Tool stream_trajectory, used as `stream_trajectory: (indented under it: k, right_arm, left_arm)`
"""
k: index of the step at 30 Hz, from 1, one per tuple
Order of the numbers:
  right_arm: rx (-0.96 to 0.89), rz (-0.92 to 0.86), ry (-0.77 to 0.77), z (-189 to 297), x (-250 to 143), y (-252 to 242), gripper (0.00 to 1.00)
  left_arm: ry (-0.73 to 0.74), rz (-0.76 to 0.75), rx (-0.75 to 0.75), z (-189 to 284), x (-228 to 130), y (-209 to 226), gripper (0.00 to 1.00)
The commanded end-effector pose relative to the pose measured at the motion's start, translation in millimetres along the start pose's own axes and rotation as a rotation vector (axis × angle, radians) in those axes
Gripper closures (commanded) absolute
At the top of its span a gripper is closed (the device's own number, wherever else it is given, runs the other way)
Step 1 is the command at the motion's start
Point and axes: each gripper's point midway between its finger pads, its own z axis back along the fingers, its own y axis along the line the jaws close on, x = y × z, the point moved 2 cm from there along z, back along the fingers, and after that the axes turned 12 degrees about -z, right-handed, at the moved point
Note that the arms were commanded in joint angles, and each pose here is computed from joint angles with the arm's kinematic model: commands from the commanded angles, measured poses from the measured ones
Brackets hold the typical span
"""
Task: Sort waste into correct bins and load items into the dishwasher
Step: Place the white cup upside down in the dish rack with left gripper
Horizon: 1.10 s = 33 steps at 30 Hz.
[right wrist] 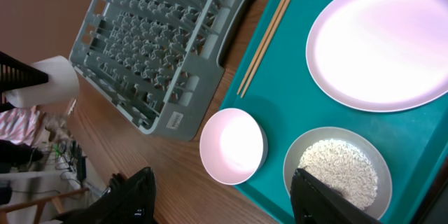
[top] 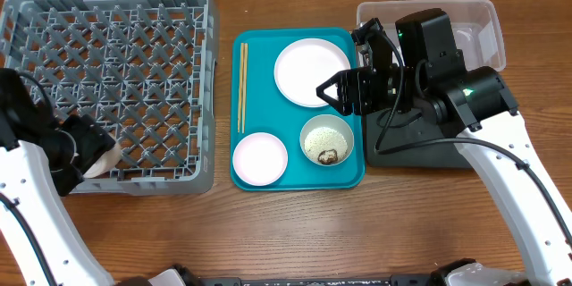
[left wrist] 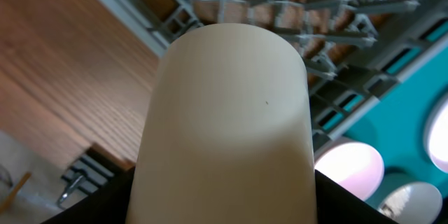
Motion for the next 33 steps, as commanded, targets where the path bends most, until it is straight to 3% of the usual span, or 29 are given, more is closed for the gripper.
stream_trajectory:
  k: [1, 9, 13, 17, 24, 27, 33]
  right_arm:
    - [0.002, 0.023, -0.016, 3.1, 3.6, 4.6, 0.37]
    - [0.001, 0.021, -0.013, 3.1, 2.9, 4.3, 0.37]
    - [-0.004, 0.015, -0.004, 3.1, 0.7, 3.1, 0.37]
    - [-0.009, 0.009, 0.006, 3.1, -1.6, 2.1, 0.37]
    - [-0.009, 0.008, 0.007, 3.1, -1.8, 1.9, 0.37]
    - [-0.009, 0.008, 0.007, 3.1, -1.8, 2.0, 0.37]
    - [-0.01, 0.008, 0.007, 3.1, -1.9, 1.9, 0.37]
  left_arm:
    - [0.029, 0.051, 0.064, -11.3, 8.1, 14.9, 0.3]
    - [0.117, 0.075, 0.047, -51.2, 30.9, 15.4, 0.36]
    - [0.148, 0.113, 0.051, -68.6, 38.9, 16.5, 0.25]
    - [0.158, 0.159, 0.046, -79.3, 46.0, 24.0, 0.22]
    - [0.194, 0.218, -0.036, -96.1, 53.4, 36.2, 0.27]
    - [0.196, 0.167, -0.112, -99.0, 56.4, 27.1, 0.29]
    - [0.17, 0.111, -0.123, -87.8, 54.1, 18.5, 0.34]
